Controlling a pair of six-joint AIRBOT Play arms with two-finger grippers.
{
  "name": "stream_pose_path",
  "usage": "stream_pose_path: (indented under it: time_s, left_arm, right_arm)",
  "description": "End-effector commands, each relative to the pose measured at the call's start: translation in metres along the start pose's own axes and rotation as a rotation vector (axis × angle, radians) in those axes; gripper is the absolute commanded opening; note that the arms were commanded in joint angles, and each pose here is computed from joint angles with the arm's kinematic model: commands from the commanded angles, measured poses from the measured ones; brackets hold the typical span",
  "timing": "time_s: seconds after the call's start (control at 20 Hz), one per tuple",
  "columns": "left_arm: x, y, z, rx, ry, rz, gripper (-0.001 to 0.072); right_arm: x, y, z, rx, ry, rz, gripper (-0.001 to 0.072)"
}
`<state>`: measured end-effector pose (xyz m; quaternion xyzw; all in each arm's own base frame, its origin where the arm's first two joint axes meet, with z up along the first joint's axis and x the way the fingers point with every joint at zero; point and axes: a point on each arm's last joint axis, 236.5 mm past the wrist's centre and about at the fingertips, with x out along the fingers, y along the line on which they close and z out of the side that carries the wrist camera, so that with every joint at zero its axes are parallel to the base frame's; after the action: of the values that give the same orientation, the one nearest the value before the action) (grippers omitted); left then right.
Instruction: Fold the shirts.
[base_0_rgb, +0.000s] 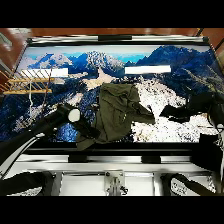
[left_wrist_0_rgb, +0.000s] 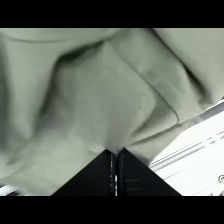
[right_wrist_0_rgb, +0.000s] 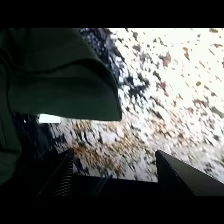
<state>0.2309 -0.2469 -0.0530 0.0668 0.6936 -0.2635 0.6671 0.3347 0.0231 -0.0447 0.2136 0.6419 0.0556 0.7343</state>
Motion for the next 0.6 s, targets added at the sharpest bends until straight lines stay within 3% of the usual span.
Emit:
stream_pose_path:
  time_s: [0.0,0.4,0.45,0.5,0.55]
  left_arm:
    - [-0.033,0.013,0.003,-0.011,-0.059,-0.001,0.0035]
    - [-0.094,0.014,0.037,-0.001,-0.213,-0.009,0.0035]
    - [-0.101,0.013,0.042,0.003,-0.235,-0.009,0.0035]
    - [-0.108,0.012,0.047,0.004,-0.254,-0.01,0.0035]
    - [-0.116,0.011,0.052,0.007,-0.275,-0.01,0.0035]
  right_arm:
    - [0.036,0.013,0.005,0.064,0.048,0.119,0.0628]
    - [0.07,0.019,-0.009,0.122,0.156,0.168,0.0623]
    - [0.075,0.024,-0.013,0.098,0.168,0.162,0.0556]
    - [0.08,0.025,-0.014,0.068,0.165,0.138,0.0538]
    - [0.083,0.026,-0.011,0.048,0.147,0.119,0.0461]
